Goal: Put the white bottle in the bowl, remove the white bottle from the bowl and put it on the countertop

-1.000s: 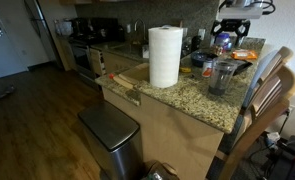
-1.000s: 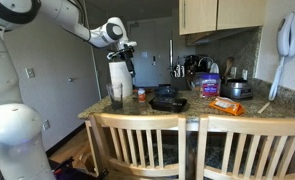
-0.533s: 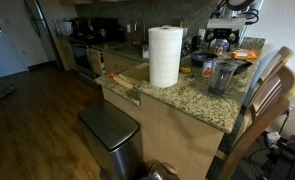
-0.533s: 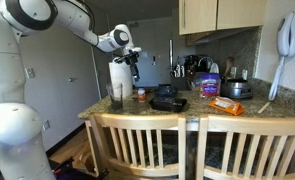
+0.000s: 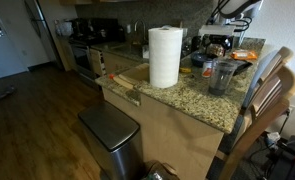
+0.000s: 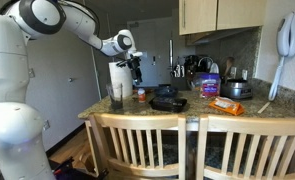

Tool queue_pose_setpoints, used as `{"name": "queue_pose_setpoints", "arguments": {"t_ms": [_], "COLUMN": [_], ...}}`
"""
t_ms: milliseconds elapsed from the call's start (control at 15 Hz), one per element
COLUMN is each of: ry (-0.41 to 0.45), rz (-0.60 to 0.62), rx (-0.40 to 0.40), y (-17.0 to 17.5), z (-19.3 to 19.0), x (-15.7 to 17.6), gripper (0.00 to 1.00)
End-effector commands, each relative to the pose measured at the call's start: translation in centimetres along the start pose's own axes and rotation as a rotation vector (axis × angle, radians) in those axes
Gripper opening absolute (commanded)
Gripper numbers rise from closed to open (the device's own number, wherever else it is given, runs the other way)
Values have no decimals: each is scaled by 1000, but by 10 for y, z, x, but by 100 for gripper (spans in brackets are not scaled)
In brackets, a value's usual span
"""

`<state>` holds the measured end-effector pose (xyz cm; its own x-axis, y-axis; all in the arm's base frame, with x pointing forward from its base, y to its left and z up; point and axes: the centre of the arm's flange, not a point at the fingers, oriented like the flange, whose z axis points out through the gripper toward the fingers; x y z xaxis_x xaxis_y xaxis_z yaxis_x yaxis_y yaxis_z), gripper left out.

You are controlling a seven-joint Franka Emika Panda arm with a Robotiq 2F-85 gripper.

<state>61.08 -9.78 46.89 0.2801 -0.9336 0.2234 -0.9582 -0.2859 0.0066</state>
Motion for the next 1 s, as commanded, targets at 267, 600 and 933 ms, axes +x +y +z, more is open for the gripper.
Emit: {"name": "queue_pose_setpoints", "arguments": {"t_ms": [267,600,933], "ry": [-20,-70,-70], "rz": [-19,-34,-30], "rx": [13,1,-36], "y": [-1,1,-9], "z": [-3,9,19], "x": [3,0,0], "gripper": [100,100,100]}}
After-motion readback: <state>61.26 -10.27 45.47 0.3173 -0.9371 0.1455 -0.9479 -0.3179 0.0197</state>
